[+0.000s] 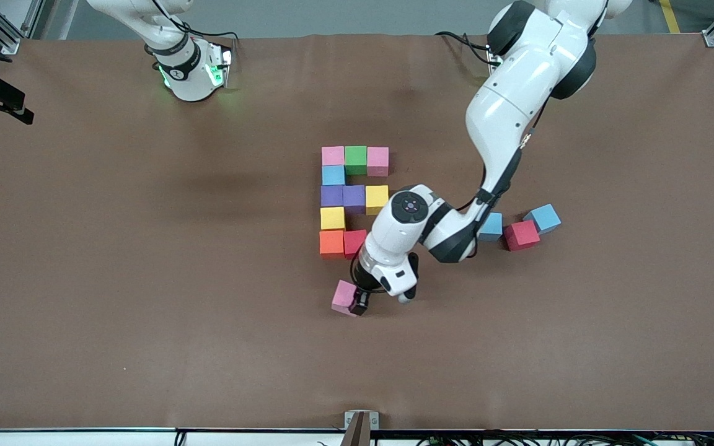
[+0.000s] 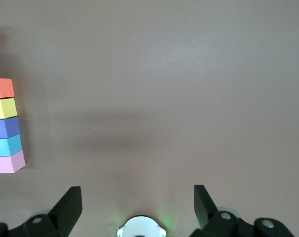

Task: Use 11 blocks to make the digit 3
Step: 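Carry the pink cube with the left gripper beside the red cube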

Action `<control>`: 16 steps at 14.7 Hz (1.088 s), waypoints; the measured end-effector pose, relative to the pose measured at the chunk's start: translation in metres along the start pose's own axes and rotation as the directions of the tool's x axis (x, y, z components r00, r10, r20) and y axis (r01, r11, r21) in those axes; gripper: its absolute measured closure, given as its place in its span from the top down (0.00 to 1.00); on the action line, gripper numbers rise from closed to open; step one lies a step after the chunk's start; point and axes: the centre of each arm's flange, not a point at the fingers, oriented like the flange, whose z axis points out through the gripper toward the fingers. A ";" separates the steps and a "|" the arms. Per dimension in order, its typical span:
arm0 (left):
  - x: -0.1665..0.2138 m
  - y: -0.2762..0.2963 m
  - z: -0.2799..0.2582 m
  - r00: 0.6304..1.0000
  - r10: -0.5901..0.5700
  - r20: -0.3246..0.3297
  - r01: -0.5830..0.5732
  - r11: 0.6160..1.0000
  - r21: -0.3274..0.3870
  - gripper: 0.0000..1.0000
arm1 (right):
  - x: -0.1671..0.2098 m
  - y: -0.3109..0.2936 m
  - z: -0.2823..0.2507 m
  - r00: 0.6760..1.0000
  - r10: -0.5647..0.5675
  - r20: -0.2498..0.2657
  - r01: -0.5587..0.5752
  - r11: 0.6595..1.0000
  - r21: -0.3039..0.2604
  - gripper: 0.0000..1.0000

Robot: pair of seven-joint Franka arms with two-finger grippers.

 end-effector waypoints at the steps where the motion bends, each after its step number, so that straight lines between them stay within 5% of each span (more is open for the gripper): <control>1: 0.010 0.008 -0.010 0.999 -0.028 -0.016 0.028 0.999 0.027 0.54 | 0.000 0.000 0.000 1.000 0.000 0.000 0.000 1.000 0.000 1.00; 9: 0.078 -0.018 -0.034 0.985 -0.081 -0.152 0.109 0.976 0.188 0.54 | -0.001 -0.001 0.001 1.000 -0.001 0.009 0.001 1.000 0.000 1.00; 16: 0.038 -0.085 -0.027 0.970 -0.157 -0.187 0.199 0.953 0.228 0.54 | -0.001 -0.002 0.000 1.000 -0.004 0.008 0.004 1.000 0.000 1.00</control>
